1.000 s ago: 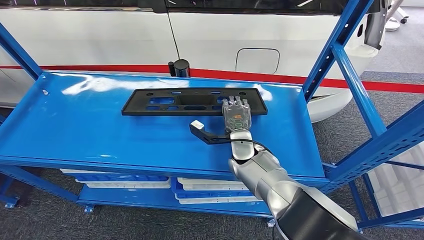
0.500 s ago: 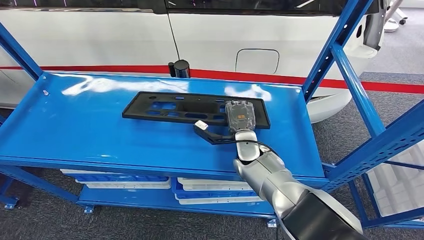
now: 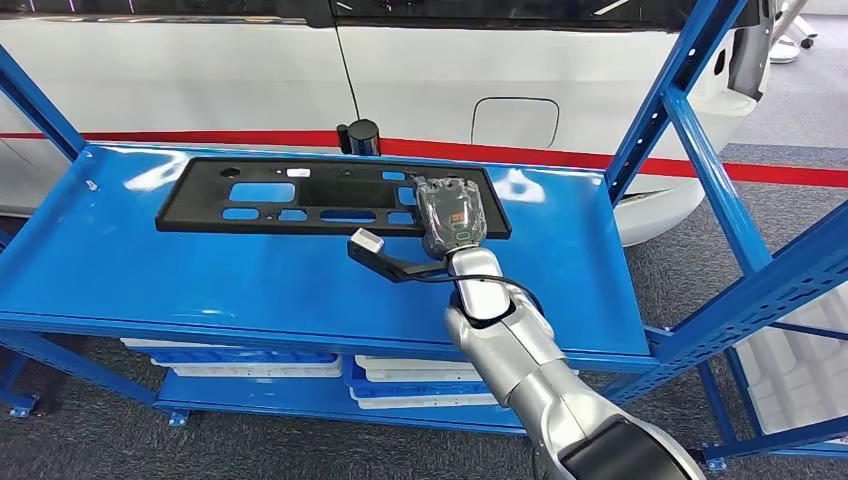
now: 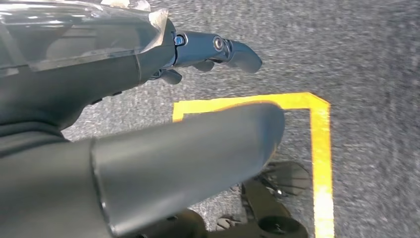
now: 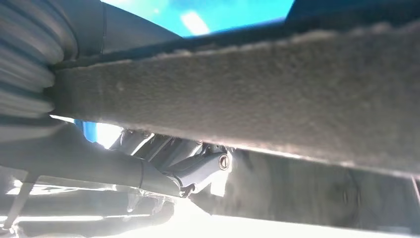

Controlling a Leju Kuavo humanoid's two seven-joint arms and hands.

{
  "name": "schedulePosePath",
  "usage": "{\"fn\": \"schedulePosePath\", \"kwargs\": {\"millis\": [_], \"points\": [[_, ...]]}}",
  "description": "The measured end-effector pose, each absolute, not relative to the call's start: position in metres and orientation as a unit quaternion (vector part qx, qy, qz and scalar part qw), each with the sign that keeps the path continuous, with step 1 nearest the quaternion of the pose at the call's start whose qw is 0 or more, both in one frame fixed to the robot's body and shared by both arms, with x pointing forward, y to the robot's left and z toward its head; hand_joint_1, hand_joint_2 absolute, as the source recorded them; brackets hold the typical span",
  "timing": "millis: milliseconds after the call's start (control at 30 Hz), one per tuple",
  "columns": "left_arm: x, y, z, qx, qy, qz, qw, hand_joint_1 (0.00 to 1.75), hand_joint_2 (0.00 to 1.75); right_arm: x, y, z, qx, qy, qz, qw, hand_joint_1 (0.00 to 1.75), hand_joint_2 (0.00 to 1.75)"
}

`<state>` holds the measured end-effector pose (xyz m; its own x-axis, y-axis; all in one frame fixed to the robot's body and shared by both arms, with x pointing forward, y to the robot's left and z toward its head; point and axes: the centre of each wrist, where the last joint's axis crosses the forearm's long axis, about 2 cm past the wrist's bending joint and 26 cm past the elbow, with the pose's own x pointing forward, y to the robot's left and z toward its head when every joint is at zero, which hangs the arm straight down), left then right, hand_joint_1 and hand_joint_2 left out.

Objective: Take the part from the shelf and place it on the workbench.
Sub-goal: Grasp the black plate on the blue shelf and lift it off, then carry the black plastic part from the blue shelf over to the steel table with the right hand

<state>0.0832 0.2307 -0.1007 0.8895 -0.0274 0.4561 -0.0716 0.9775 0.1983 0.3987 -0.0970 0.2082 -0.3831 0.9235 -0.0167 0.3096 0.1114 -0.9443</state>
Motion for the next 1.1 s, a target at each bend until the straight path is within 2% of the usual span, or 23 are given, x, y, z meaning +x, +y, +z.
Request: {"fn": "schedulePosePath", "kwargs": {"millis": [33,67,167,200,300,667,900,1100], "points": [[0.086,0.230,-0.100,0.104,-0.239,0.007,0.966,0.00,1.75,0.397,-0.096,0.218,-0.456,-0.687,0.473,0.312,1.75,1.75],[0.089,0.229,-0.099,0.102,-0.242,0.002,0.965,0.00,1.75,0.396,-0.097,0.226,-0.456,-0.697,0.459,0.308,1.75,1.75],[0.097,0.225,-0.097,0.100,-0.249,-0.013,0.963,0.00,0.44,0.391,-0.101,0.248,-0.464,-0.720,0.424,0.293,1.75,1.75],[0.100,0.224,-0.097,0.097,-0.252,-0.016,0.963,0.00,0.44,0.389,-0.103,0.254,-0.468,-0.725,0.414,0.289,1.75,1.75],[0.106,0.220,-0.095,0.071,-0.255,-0.015,0.964,0.00,1.75,0.385,-0.111,0.267,-0.480,-0.736,0.390,0.276,1.75,1.75],[0.126,0.206,-0.088,0.023,-0.283,-0.009,0.959,0.00,1.75,0.384,-0.160,0.308,-0.517,-0.754,0.308,0.264,1.75,1.75],[0.140,0.196,-0.082,-0.046,-0.285,0.018,0.957,0.00,1.75,0.389,-0.195,0.348,-0.469,-0.800,0.254,0.275,1.75,1.75],[0.145,0.196,-0.081,-0.049,-0.297,0.035,0.953,0.00,1.75,0.395,-0.204,0.366,-0.446,-0.822,0.232,0.268,1.75,1.75]]}}
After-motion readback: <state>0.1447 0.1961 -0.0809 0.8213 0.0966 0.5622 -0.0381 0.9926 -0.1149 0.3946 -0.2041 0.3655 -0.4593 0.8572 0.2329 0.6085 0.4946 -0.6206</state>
